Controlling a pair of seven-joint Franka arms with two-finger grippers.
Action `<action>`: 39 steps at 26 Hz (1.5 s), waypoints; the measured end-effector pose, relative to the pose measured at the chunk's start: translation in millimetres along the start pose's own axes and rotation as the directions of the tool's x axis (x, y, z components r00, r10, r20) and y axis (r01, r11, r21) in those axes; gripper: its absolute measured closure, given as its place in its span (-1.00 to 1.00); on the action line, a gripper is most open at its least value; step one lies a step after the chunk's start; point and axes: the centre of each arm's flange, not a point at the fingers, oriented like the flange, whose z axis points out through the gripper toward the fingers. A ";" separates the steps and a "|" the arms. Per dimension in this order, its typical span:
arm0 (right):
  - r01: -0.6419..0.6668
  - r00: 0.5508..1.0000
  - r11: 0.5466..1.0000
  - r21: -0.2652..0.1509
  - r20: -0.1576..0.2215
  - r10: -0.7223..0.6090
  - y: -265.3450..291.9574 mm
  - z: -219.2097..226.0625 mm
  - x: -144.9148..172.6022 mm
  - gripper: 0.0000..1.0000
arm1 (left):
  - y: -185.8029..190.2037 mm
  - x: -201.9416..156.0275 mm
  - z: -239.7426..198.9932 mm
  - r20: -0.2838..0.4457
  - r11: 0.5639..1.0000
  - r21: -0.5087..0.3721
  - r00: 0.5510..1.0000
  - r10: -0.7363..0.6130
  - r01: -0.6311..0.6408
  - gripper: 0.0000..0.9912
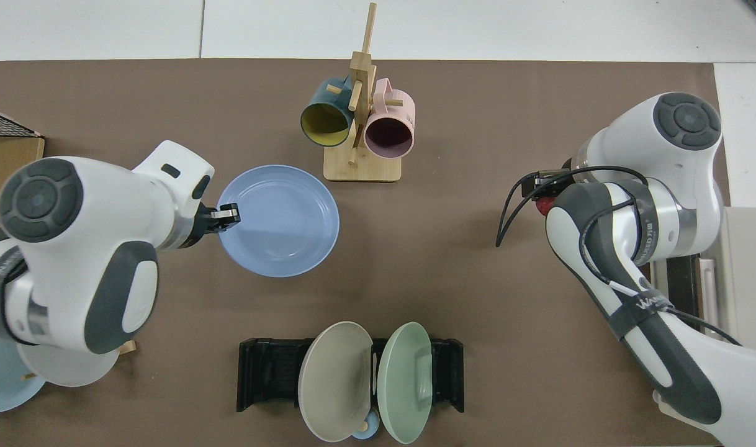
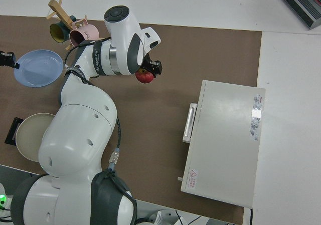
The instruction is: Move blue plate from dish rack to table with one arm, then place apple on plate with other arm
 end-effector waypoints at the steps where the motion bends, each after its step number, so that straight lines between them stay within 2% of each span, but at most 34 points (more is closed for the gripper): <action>1: 0.000 1.000 1.000 0.000 0.000 0.000 0.0 0.0 0.0 -0.42 | 9.9 -1.4 12.9 -0.003 1.000 -0.011 1.000 -0.003 0.003 0.90; 7: 0.000 1.000 1.000 0.000 0.001 0.000 -0.2 0.1 -0.2 -0.42 | 58.5 -23.6 71.3 0.001 0.999 -0.045 1.000 -0.008 0.008 0.90; 14: 0.001 1.000 1.000 0.000 0.002 -0.001 -0.4 0.3 -0.3 -0.42 | 74.9 -58.4 102.5 0.023 0.999 -0.038 0.999 0.032 -0.031 0.90; 30: 0.001 1.000 1.000 0.000 0.005 -0.001 0.0 -0.3 -2.3 -0.42 | 79.9 -68.1 110.6 -0.005 0.997 -0.057 0.999 0.047 -0.047 0.90; 34: 0.001 1.000 1.000 0.000 0.006 -0.001 0.1 -0.2 -2.7 -0.42 | 80.8 -69.7 111.8 -0.007 0.997 -0.059 0.999 0.052 -0.052 0.65; 36: 0.001 1.000 1.000 0.000 0.006 -0.001 0.1 -0.2 -2.9 -0.42 | 80.8 -69.6 111.7 -0.009 0.997 -0.060 0.999 0.053 -0.053 0.31; 38: 0.001 1.000 1.000 0.000 0.006 -0.001 0.2 -0.2 -3.1 -0.42 | 80.9 -69.5 111.6 -0.009 0.997 -0.060 0.999 0.054 -0.054 0.15; 39: 0.001 1.000 1.000 0.000 0.006 -0.001 0.1 -0.2 -3.2 -0.42 | 80.8 -69.5 111.6 -0.009 0.997 -0.060 0.999 0.054 -0.054 -0.06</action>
